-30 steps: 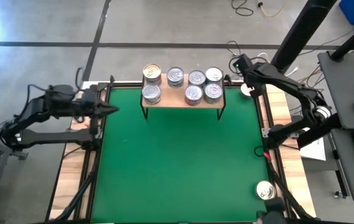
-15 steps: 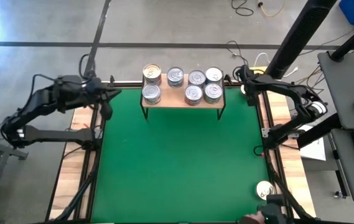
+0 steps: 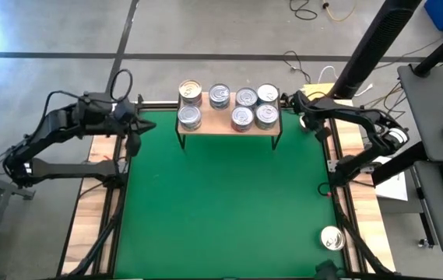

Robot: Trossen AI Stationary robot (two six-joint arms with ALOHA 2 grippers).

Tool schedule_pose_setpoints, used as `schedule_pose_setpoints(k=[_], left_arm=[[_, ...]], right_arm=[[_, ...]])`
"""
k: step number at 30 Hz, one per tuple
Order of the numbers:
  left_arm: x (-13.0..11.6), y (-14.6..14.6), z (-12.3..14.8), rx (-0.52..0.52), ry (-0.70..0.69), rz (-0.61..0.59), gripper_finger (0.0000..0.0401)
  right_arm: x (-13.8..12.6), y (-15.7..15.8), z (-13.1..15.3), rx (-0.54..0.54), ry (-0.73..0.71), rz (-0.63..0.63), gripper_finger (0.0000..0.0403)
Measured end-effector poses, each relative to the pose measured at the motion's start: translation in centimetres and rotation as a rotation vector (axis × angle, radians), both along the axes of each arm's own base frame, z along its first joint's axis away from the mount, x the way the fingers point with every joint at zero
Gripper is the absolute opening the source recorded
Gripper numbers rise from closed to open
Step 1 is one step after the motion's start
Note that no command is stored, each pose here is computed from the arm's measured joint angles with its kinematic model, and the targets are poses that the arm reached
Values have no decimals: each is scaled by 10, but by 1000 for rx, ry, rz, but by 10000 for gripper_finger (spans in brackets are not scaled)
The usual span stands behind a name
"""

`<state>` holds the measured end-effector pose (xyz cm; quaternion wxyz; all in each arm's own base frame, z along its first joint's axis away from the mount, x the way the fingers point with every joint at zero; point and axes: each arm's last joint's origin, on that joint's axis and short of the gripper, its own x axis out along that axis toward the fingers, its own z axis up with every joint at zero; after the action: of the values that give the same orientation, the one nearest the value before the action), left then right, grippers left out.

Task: Stack canned seafood by type on shelf
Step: Put the blue pink tuna can on the shelf

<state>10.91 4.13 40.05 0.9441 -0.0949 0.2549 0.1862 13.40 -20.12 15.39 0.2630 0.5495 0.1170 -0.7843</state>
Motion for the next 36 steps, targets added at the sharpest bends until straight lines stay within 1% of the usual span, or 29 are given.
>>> schedule_pose_setpoints(k=[3, 5, 8, 11, 13, 15, 18, 21, 25, 27, 29, 31, 32, 34, 36], left_arm=[[-13, -6, -5, -49, 44, -12, 0], [-24, -11, -6, -72, 49, -19, 0], [-44, -19, -4, -105, -6, -22, 0], [-63, -27, -2, -132, -82, -47, 0], [-72, -31, -3, -136, -116, -49, 0], [-80, -34, -5, -127, -138, -50, 0], [-89, -37, -8, -111, -162, -56, 0], [-92, -39, -14, -107, -162, -58, 0], [-94, -40, -22, -105, -176, -66, 0], [-94, -42, -27, -122, -180, -129, 0], [-93, -45, -33, -143, -196, -248, 0], [-90, -47, -41, -183, -224, -366, 0], [-87, -47, -47, -208, -233, -407, 0], [-81, -47, -62, -261, -205, -442, 0], [-74, -44, -77, -292, -162, -437, 0]], right_arm=[[6, 18, 4, 24, 16, 43, 13], [11, 33, 7, 48, 30, 80, 13], [20, 62, 13, 124, 81, 173, 13], [24, 96, 17, 208, 144, 190, 13], [27, 116, 18, 224, 169, 206, 13], [30, 131, 16, 246, 157, 262, 13], [36, 152, 12, 278, 152, 365, 13], [43, 171, 10, 291, 164, 461, 13], [57, 199, 9, 262, 142, 536, 13], [67, 214, 9, 245, 107, 571, 13], [82, 228, 9, 237, 53, 621, 13], [102, 242, 11, 242, 1, 706, 13], [112, 249, 12, 247, -17, 764, 13], [136, 263, 15, 251, -32, 887, 13], [163, 275, 19, 256, -49, 1010, 13]])
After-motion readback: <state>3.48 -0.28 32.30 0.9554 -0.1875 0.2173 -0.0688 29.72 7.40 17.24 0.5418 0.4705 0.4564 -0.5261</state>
